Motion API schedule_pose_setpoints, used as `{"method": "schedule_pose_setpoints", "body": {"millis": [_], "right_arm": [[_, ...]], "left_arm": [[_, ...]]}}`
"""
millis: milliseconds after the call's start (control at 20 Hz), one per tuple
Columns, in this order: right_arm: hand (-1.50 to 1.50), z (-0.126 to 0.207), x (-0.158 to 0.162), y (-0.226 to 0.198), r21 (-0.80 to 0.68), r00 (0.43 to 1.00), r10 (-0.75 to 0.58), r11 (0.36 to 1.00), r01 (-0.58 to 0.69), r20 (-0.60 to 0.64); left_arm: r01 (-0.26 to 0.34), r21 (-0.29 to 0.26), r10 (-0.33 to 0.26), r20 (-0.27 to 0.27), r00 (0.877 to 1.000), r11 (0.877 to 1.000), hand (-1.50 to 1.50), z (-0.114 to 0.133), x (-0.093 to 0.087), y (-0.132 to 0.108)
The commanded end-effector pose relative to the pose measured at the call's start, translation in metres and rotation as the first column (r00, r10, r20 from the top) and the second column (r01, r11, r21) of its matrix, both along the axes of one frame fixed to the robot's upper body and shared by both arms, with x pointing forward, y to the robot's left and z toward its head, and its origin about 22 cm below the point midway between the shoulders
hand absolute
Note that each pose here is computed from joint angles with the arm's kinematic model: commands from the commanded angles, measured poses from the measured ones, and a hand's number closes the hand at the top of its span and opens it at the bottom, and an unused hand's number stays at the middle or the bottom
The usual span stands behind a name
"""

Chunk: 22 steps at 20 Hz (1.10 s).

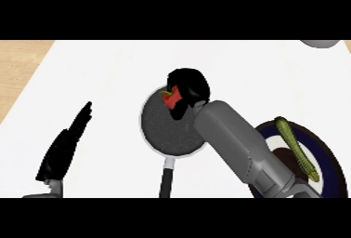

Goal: Pick the bell pepper from the plate and place it in the pan

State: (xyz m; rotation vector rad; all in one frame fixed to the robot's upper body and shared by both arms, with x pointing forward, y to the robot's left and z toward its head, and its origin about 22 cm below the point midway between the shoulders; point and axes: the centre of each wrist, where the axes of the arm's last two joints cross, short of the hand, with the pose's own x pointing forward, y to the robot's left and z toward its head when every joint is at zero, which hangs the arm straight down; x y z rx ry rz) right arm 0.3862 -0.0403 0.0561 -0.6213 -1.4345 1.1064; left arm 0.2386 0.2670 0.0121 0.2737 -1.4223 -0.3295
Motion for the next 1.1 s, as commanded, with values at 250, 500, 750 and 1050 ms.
{"method": "schedule_pose_setpoints", "body": {"millis": [250,500,750,1050], "right_arm": [[-1.50,-0.018,0.004,-0.018,0.330,0.942,-0.055,0.929,0.170,-0.331],[-1.50,-0.008,0.008,-0.015,0.519,0.986,-0.102,0.840,0.158,-0.135],[-1.50,-0.002,0.013,-0.018,0.649,0.959,-0.278,0.718,0.250,-0.063],[-1.50,-0.005,0.027,-0.038,0.728,0.904,-0.407,0.581,0.365,-0.128]], "left_arm": [[0.034,0.005,-0.034,0.020,0.999,0.999,0.00,0.008,0.015,-0.012],[0.022,0.000,-0.022,0.014,1.000,1.000,0.00,0.007,0.017,-0.025],[0.017,0.011,-0.017,0.004,1.000,1.000,0.00,-0.002,0.008,-0.005],[-0.050,0.003,0.050,-0.019,0.999,0.999,0.00,0.006,0.002,0.007]]}}
